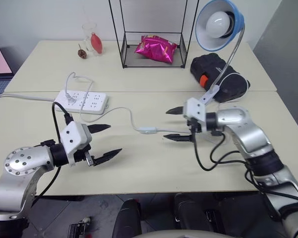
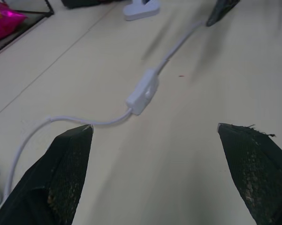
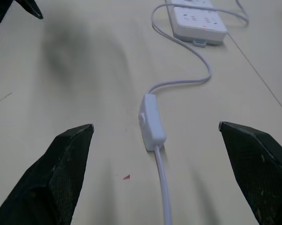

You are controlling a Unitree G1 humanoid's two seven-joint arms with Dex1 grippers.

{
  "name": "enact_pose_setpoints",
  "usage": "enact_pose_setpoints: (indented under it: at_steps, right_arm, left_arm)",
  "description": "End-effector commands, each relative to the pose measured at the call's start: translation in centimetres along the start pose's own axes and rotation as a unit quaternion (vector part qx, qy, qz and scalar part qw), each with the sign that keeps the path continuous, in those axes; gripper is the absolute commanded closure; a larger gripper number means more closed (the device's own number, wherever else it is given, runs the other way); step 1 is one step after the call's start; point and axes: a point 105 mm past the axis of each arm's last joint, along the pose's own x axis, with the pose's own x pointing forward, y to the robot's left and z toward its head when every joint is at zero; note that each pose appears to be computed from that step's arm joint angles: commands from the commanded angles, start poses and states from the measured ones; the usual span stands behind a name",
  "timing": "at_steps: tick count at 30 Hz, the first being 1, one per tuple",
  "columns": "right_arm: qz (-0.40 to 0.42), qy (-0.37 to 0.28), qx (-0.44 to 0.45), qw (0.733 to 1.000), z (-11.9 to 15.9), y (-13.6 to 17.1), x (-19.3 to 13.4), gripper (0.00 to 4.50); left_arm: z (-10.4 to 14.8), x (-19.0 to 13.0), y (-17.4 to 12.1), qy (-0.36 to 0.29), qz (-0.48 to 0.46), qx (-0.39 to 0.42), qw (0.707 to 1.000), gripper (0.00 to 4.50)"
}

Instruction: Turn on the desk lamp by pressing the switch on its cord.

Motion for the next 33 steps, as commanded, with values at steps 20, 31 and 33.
enact_pose_setpoints:
  at_steps: [20,31,33]
  right_arm:
    - [0.037,0.054,0.013,0.998,-2.6,-2.1,4.9,0.30]
    - [0.045,0.058,-0.016,0.997,-2.6,-2.0,4.8,2.77]
    - [0.044,0.056,-0.022,0.997,-2.4,-2.0,4.8,3.30]
  left_arm:
    - [0.0,-0.1,0.0,0.011,0.003,0.044,0.999,0.00]
    - [-0.4,-0.2,0.5,0.016,0.004,0.045,0.999,0.00]
    - [-0.4,-0.1,0.8,0.015,0.010,0.045,0.999,0.00]
